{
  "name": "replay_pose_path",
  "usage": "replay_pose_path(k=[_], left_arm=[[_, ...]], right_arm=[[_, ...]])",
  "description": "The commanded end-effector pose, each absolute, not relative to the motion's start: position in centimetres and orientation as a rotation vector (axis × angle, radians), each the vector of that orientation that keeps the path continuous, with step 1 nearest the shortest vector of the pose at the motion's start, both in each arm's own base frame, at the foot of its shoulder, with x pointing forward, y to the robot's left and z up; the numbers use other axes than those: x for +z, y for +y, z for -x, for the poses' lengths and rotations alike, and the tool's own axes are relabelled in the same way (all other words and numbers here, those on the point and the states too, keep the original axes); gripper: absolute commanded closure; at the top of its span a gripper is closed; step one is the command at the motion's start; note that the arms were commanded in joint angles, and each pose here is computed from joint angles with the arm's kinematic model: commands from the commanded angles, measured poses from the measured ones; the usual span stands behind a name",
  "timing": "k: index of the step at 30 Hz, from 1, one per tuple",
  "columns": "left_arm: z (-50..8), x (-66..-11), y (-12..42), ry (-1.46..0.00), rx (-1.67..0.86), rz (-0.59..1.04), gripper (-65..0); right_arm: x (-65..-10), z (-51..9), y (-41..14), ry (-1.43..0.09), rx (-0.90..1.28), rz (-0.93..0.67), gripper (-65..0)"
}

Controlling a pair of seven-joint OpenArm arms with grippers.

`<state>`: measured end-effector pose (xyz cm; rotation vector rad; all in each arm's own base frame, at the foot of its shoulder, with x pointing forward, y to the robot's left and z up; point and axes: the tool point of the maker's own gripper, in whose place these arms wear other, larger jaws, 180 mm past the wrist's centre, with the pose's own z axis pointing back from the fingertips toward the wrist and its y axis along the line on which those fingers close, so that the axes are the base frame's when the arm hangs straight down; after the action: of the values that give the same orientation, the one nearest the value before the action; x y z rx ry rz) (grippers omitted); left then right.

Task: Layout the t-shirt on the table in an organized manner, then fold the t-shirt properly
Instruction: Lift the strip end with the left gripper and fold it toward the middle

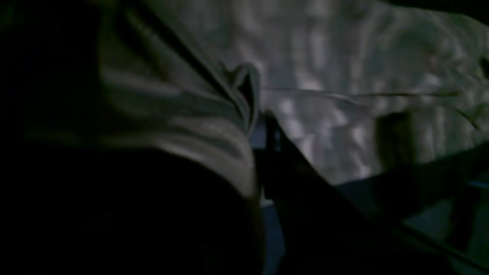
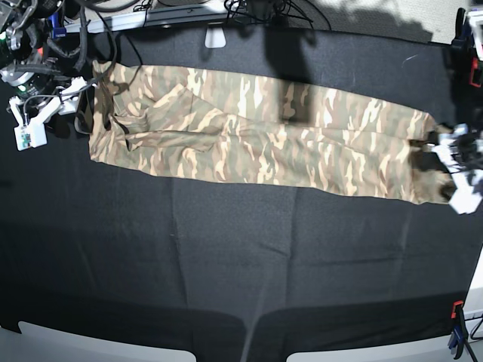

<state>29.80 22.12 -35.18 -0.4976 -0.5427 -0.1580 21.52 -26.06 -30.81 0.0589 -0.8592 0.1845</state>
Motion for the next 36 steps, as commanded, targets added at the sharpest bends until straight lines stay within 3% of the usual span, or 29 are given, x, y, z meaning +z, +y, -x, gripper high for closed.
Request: replay_pose_path(k=[1, 7, 16, 36], left_arm=[[-30.7, -33.1, 21.2, -0.598, -0.190, 0.532, 0.0], [-30.9, -31.5, 15.4, -0.677, -0.248, 0.661, 0.0], [-26.6, -34.8, 8.2, -0.621, -0.207, 0.864, 0.0], [-26.2, -33.7, 2.7, -0.675, -0.181, 1.019, 0.0]], right_arm=[[-29.6, -22.1, -26.1, -0.903, 0.203, -0.051, -28.1], [-29.6, -22.1, -26.0, -0.904, 0.203, -0.051, -28.2], [-29.5, -22.1, -26.0, -0.908, 0.203, -0.051, -28.2], [-29.3, -22.3, -26.1, -0.915, 0.205, -0.050, -28.1]])
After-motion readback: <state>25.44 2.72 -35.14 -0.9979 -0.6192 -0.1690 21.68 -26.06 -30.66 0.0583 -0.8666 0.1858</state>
